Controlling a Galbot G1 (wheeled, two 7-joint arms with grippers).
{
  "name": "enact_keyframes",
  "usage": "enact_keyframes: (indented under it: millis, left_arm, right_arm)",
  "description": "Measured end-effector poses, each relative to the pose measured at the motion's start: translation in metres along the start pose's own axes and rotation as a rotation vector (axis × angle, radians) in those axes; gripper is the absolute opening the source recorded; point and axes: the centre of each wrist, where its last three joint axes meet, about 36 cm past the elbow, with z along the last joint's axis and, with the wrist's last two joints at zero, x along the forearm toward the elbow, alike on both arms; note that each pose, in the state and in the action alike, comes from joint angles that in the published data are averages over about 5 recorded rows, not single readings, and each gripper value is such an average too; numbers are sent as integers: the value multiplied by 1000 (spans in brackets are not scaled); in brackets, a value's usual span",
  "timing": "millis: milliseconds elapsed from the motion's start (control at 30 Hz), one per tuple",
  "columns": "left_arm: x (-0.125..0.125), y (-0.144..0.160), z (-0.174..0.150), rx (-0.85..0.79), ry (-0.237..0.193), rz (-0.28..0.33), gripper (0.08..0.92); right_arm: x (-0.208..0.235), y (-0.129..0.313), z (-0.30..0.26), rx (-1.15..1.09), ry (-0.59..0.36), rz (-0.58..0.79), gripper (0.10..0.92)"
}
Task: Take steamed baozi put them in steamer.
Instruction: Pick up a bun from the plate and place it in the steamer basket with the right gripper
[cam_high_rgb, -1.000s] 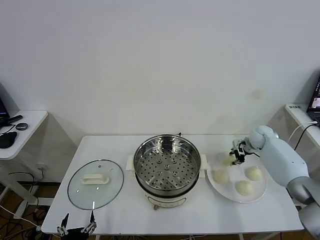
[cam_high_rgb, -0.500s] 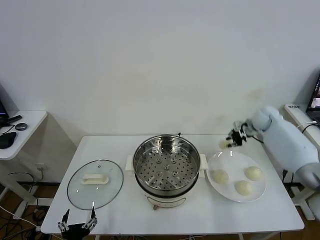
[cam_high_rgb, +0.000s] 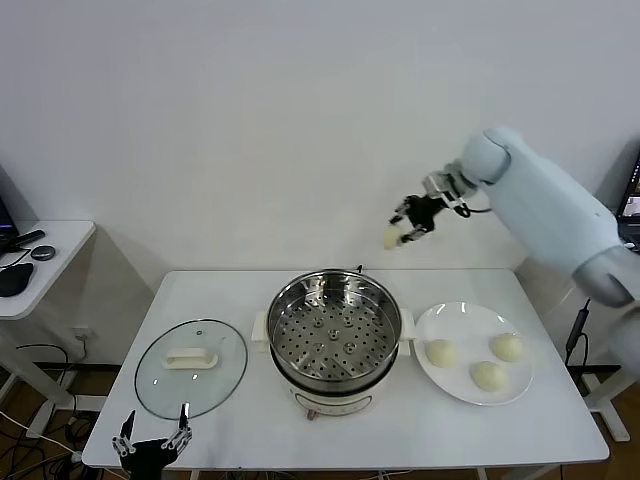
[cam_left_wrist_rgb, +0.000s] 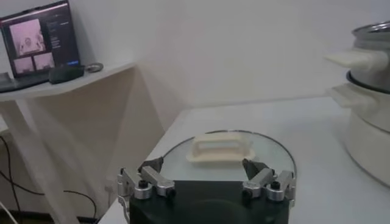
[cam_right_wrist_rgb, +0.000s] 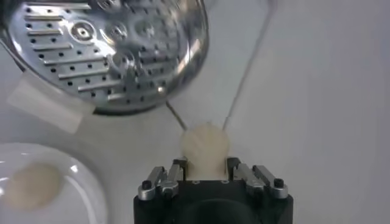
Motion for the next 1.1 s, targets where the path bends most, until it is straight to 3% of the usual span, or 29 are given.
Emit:
enact_keyframes:
  millis: [267, 533, 1100]
  left_arm:
    - [-2, -2, -1, 6, -4, -6, 823]
    - [-3, -1, -1, 9, -5, -17, 823]
    - [-8, -2, 2, 31, 3, -14, 823]
  right_arm:
    - [-25, -36, -61, 351, -55, -102, 428]
    - [-64, -37, -99, 586, -69, -216, 424]
    - [-135, -28, -112, 697, -80, -312, 431]
